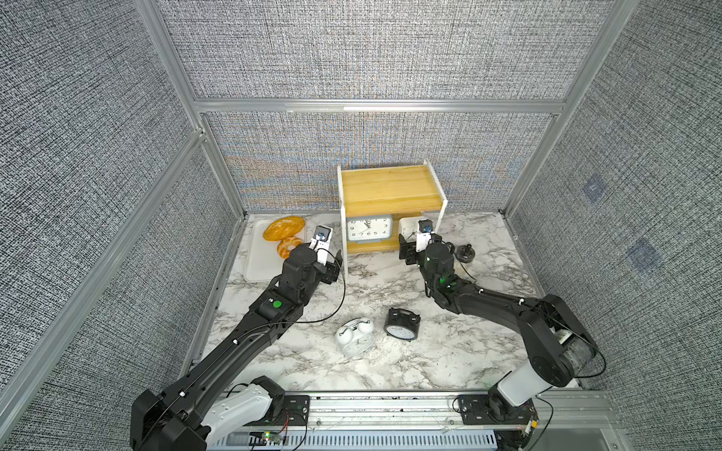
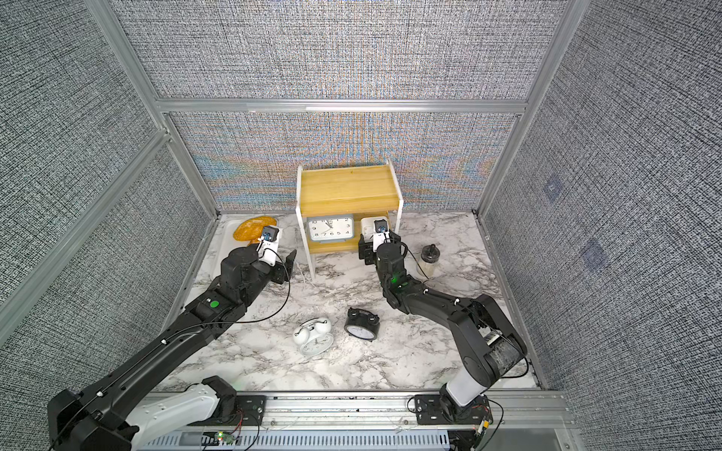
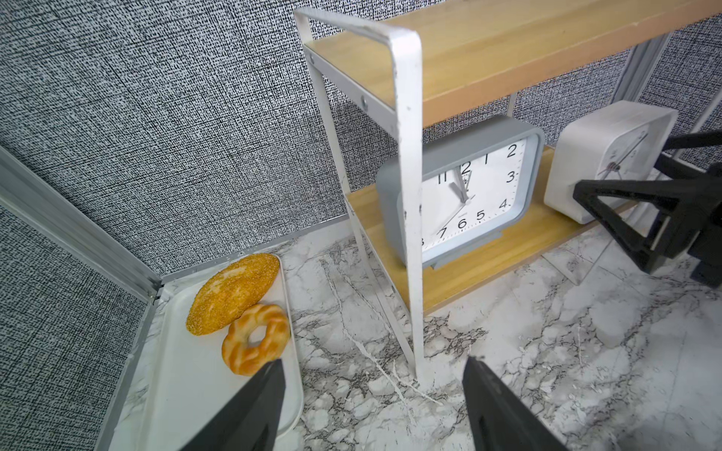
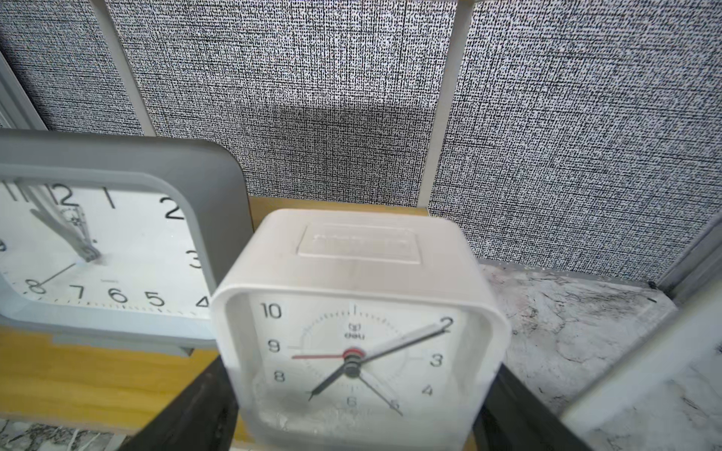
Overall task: Place the alarm clocks on the shelf by style
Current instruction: Place the alarm on the shelf.
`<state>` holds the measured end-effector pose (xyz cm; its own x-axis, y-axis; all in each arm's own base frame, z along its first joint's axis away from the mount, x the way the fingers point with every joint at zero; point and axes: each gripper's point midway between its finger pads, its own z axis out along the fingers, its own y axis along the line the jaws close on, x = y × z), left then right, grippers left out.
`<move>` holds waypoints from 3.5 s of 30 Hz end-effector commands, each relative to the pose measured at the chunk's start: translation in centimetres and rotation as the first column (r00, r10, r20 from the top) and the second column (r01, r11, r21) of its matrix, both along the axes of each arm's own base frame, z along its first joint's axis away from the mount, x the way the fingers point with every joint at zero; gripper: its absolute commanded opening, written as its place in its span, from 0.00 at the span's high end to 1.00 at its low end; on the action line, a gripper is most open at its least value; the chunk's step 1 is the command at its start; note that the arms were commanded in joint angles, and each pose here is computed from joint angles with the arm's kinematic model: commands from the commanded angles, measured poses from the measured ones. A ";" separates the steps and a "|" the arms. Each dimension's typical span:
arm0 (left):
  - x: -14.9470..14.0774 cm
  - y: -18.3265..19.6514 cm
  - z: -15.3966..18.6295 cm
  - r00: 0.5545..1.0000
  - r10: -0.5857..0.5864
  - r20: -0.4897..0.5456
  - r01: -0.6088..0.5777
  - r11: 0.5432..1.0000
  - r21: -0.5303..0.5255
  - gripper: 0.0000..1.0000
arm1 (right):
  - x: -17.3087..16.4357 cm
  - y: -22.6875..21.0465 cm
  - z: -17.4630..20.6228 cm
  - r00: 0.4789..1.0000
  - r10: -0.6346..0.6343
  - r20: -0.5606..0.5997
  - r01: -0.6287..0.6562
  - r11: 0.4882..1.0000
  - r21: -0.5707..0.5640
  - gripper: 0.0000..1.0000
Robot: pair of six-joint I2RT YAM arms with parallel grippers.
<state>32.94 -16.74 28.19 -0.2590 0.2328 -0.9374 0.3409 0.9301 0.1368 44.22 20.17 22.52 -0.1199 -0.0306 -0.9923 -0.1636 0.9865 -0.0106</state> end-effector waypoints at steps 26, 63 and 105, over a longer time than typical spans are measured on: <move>-0.2 0.3 -0.5 1.000 0.001 -0.012 0.000 1.000 0.015 0.23 | 1.6 0.5 -1.0 0.998 -0.060 0.005 0.060 0.998 0.017 0.29; -0.3 0.5 -0.4 1.000 0.002 -0.012 -0.002 1.000 0.008 0.22 | 1.6 0.8 -1.6 0.996 -0.084 -0.003 0.084 0.996 -0.021 0.08; -0.9 0.3 -0.4 0.999 -0.024 -0.021 0.024 0.999 -0.024 0.23 | -3.1 -0.9 -1.4 0.997 -0.075 -0.003 0.075 0.997 -0.036 0.02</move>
